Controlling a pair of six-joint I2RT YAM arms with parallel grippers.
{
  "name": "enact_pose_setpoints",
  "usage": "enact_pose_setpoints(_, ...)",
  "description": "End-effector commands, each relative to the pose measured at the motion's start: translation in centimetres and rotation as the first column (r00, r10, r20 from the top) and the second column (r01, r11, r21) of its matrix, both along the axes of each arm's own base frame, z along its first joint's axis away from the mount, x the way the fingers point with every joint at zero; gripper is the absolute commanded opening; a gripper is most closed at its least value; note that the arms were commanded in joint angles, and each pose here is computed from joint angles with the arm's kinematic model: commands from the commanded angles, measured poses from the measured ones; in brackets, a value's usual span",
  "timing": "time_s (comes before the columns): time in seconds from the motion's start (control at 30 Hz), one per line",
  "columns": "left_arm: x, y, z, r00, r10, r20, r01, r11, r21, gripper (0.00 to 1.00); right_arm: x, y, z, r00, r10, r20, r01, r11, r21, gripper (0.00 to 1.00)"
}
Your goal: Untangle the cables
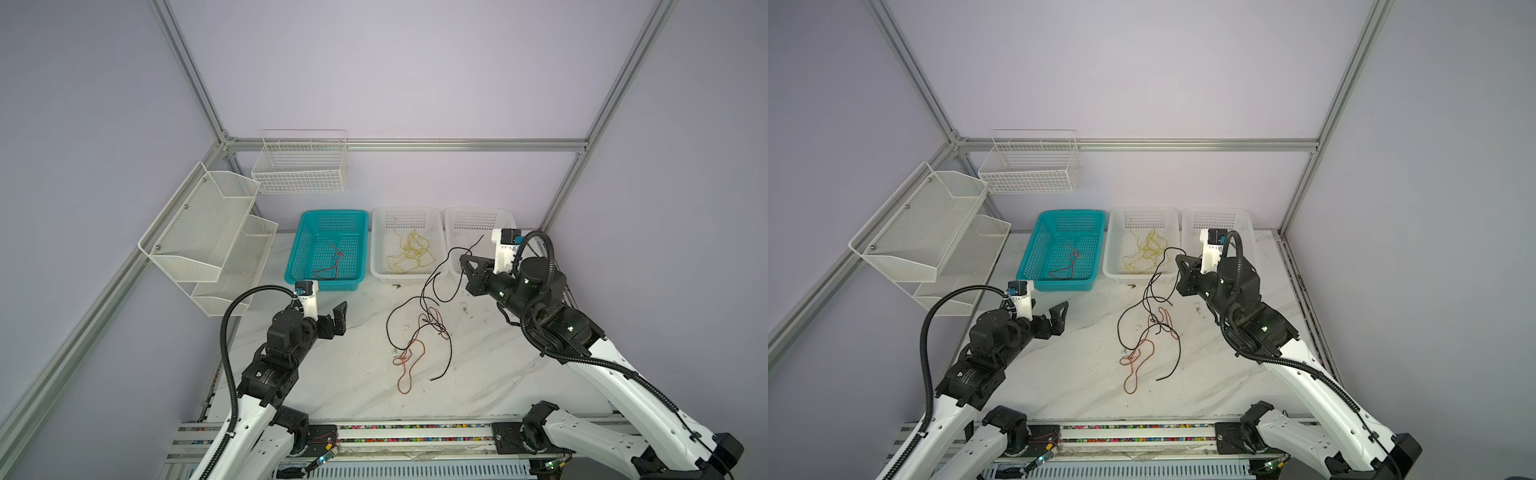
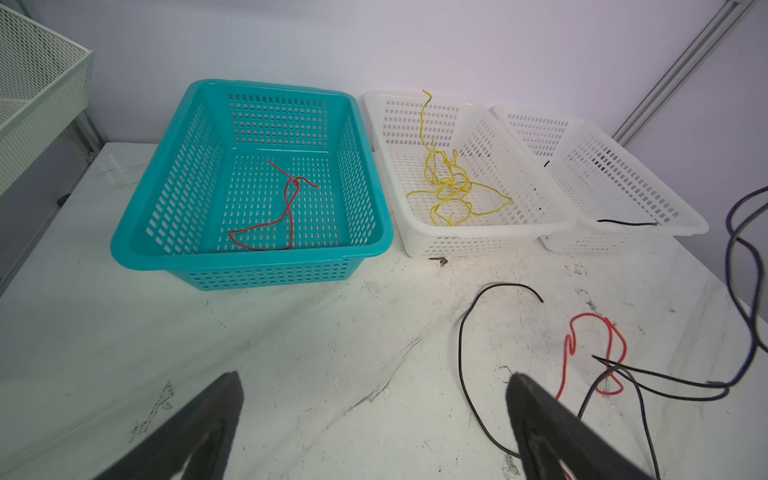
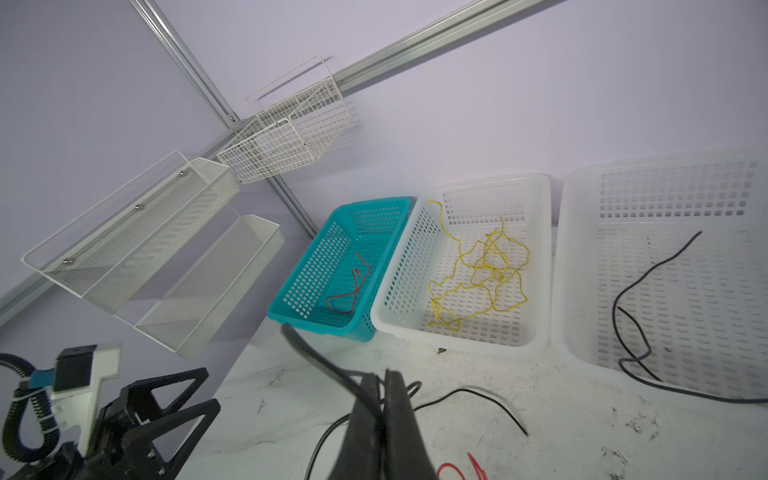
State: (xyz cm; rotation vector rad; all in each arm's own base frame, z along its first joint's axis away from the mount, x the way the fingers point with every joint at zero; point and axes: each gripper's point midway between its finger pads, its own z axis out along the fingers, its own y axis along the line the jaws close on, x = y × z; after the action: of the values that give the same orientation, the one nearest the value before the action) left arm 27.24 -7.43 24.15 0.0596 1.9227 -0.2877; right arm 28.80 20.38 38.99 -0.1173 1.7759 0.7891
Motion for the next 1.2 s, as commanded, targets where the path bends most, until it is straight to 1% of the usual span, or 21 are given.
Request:
enact_pose_setpoints(0.0,-0.1,-0.9,0.4,0.998,-0.055,0.009,0.055,0.998,0.002,1.00,-1.6,0.7,4.4,0.992,0.078,0.095,-0.087,0.993,0.086,0.00)
enact_pose_setpoints(0.2,-0.3,-1.6,0.6,0.996,-0.093,0.010,0.093,0.996,-0.011,1.00,-2.9,0.2,8.7,0.981,0.090,0.174,-0.116,0.983,0.145,0.00)
enact_pose_setpoints(0.27,-0.4,-2.0,0.8,0.993,-0.113,0.017,0.114,0.993,-0.018,1.00,-3.4,0.3,9.8,0.974,0.112,0.196,-0.145,0.976,0.164,0.00)
enact_pose_setpoints(0.33,-0.7,-2.7,1.2,0.987,-0.157,0.032,0.158,0.987,-0.039,1.00,-4.3,0.7,11.0,0.963,0.149,0.223,-0.192,0.963,0.188,0.00)
enact_pose_setpoints(0.4,-1.2,-4.1,2.0,0.972,-0.228,0.064,0.232,0.969,-0.084,1.00,-4.8,1.0,11.7,0.953,0.178,0.244,-0.230,0.951,0.204,0.00)
enact_pose_setpoints(0.47,-2.0,-5.9,3.0,0.943,-0.318,0.099,0.331,0.931,-0.157,1.00,-5.1,1.1,12.1,0.948,0.190,0.256,-0.248,0.944,0.217,0.00)
enact_pose_setpoints(0.53,-2.6,-7.5,3.9,0.911,-0.393,0.123,0.412,0.877,-0.249,1.00,-5.2,1.1,12.3,0.945,0.196,0.261,-0.256,0.941,0.221,0.00)
enact_pose_setpoints(0.63,-3.3,-9.8,3.9,0.865,-0.489,0.116,0.492,0.778,-0.389,1.00,-5.4,1.1,12.7,0.941,0.201,0.272,-0.266,0.937,0.225,0.00)
enact_pose_setpoints(0.67,-3.7,-10.6,3.7,0.842,-0.527,0.114,0.522,0.745,-0.414,1.00,-5.5,1.1,12.8,0.940,0.202,0.276,-0.268,0.936,0.227,0.00)
enact_pose_setpoints(0.7,-4.1,-11.3,3.5,0.825,-0.554,0.113,0.545,0.724,-0.423,1.00,-5.6,1.1,13.1,0.939,0.201,0.279,-0.269,0.935,0.231,0.00)
enact_pose_setpoints(0.73,-4.2,-11.8,3.3,0.819,-0.563,0.112,0.551,0.717,-0.426,1.00,-5.6,1.1,13.1,0.938,0.204,0.281,-0.272,0.934,0.231,0.00)
enact_pose_setpoints(0.8,-4.8,-12.7,3.0,0.809,-0.574,0.123,0.571,0.719,-0.397,1.00,-5.8,1.1,13.5,0.935,0.207,0.287,-0.279,0.931,0.238,0.00)
enact_pose_setpoints(0.93,-5.8,-13.8,2.5,0.783,-0.604,0.149,0.618,0.732,-0.286,1.00,-6.0,1.1,14.0,0.932,0.215,0.291,-0.289,0.926,0.243,0.00)
enact_pose_setpoints(1.07,-6.5,-15.3,1.6,0.727,-0.671,0.144,0.686,0.709,-0.164,1.00,-7.0,1.1,15.3,0.918,0.240,0.314,-0.328,0.907,0.264,0.00)
enact_pose_setpoints(1.17,-6.0,-16.0,0.8,0.709,-0.695,0.119,0.704,0.708,-0.056,1.00,-7.9,1.0,16.4,0.906,0.262,0.333,-0.359,0.891,0.277,0.00)
